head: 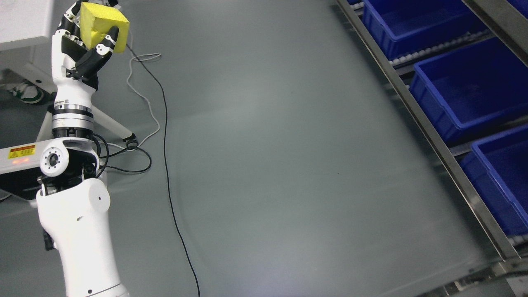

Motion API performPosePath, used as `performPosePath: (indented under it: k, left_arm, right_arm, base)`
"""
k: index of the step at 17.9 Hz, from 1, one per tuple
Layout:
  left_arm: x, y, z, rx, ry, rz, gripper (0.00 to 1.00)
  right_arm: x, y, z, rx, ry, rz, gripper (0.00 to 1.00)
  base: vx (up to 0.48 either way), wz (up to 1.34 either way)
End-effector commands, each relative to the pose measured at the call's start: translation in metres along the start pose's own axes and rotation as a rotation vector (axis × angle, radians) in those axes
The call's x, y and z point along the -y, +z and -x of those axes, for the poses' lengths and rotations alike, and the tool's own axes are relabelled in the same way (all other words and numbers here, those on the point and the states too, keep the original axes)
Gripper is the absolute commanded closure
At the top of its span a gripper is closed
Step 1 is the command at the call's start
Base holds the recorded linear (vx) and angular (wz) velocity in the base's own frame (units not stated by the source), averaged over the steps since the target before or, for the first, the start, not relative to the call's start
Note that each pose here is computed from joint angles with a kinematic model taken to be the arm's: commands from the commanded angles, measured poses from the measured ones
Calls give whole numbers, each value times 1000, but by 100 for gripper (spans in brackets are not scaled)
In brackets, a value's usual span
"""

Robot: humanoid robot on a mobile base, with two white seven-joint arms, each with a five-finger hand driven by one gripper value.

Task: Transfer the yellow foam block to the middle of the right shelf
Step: 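Hold the cube raised in the left hand while turning toward the blue bins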

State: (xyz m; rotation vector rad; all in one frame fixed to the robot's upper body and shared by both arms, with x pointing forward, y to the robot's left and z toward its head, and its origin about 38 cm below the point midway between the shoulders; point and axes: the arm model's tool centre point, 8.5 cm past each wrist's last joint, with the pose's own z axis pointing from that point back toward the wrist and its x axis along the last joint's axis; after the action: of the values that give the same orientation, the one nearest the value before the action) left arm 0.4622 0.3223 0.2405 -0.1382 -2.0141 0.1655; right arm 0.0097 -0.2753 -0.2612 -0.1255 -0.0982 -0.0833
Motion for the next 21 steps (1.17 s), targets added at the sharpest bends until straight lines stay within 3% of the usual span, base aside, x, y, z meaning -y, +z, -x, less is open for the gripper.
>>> performPosePath:
  k: [1,9,21]
  left_arm:
    - [-14,6,-6,12,-17,-29,54]
    - [-17,18,0,-7,-24,-21,54]
    - [-12,21,-4,2,-32,18,54]
  right_arm:
    - [11,-1,-6,17,4,17,0]
    - [11,-1,-6,17,4,17,0]
    - [11,-1,-6,17,4,17,0]
  base:
    - [149,590]
    - [224,346]
    - [372,-206]
